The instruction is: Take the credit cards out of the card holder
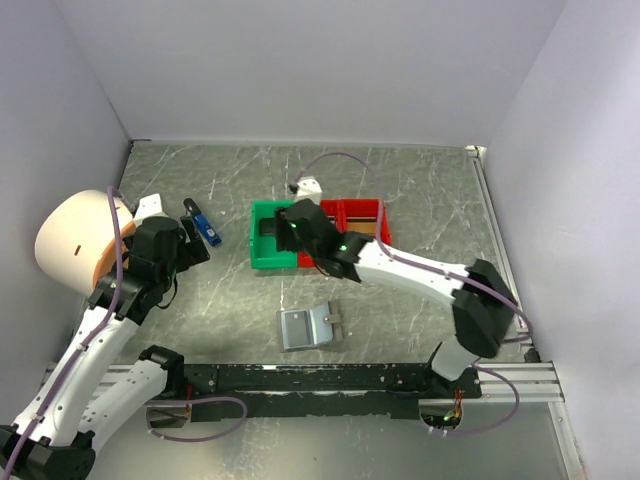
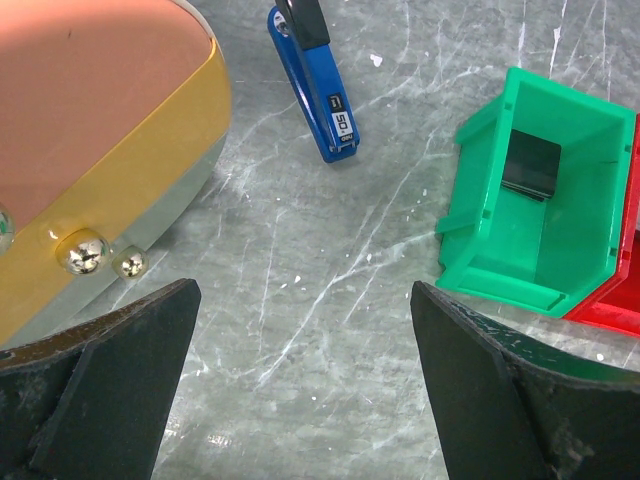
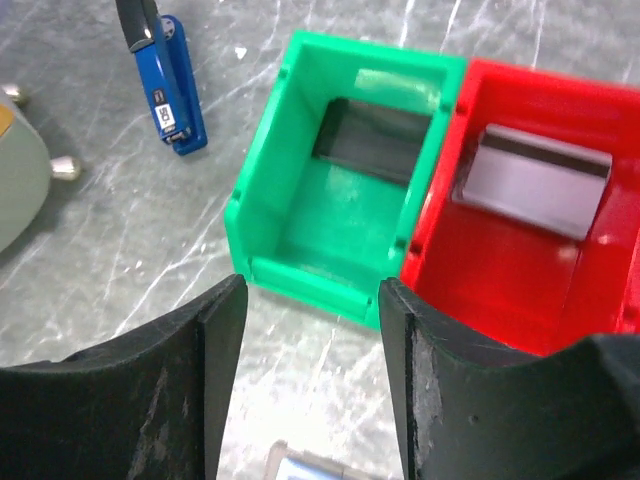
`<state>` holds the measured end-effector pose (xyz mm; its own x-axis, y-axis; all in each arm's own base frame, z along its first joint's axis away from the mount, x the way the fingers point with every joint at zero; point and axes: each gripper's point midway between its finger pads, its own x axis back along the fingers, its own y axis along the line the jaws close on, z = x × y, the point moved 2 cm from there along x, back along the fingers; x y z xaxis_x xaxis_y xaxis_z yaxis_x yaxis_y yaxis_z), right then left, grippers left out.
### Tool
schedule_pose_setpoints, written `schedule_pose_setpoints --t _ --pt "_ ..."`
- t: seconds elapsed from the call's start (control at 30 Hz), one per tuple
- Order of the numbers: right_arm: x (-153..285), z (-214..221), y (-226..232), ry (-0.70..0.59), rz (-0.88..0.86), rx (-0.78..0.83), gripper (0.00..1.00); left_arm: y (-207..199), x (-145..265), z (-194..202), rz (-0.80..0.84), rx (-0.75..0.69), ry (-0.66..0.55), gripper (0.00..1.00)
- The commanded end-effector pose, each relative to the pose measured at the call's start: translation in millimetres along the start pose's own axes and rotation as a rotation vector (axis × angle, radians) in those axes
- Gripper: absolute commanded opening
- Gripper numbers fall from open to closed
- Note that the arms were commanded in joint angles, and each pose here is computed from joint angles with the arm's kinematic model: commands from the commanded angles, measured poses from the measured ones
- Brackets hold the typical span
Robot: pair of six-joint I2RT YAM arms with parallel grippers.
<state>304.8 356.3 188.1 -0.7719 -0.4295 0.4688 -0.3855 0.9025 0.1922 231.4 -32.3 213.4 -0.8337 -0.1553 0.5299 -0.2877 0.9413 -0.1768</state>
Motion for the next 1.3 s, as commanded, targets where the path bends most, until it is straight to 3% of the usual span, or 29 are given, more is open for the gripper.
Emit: schedule_pose_setpoints --t 0.0,0.13,0.37,0.53,0.67,0.83,0.9,1.27 --pt "32.6 4.1 -0.5 -0.047 -0.077 -0.208 0.57 1.3 1.6 -5.5 -0.002 0.005 -0.013 0.99" --pt "53.0 45.1 4.2 0.070 -0.196 -0.216 0.58 3.6 2.3 -6.0 -0.015 0.009 -0.017 0.99" --pt "81.4 113.0 14.9 0.183 -0.163 -0.119 0.58 4.6 5.1 -6.9 -0.012 0.025 -0.027 0.99" --pt "85.6 128.9 5.5 0.236 -0.029 -0.011 0.58 -5.1 5.0 -0.6 0.044 0.046 0.006 0.99" --pt "91.1 147.1 -3.1 0.281 0.014 0.004 0.57 -36.6 16.2 26.9 0.237 0.137 0.161 1.00" --pt "97.4 162.7 2.6 0.303 -0.021 -0.030 0.54 -75.0 33.9 48.2 0.527 0.291 0.238 0.96" --pt "99.0 167.0 5.4 0.308 -0.027 -0.033 0.54 -81.9 38.1 55.9 0.591 0.293 0.267 0.99" --pt "92.6 186.9 9.7 0.314 0.047 -0.053 0.51 -57.8 61.9 79.8 0.580 0.248 0.305 0.99"
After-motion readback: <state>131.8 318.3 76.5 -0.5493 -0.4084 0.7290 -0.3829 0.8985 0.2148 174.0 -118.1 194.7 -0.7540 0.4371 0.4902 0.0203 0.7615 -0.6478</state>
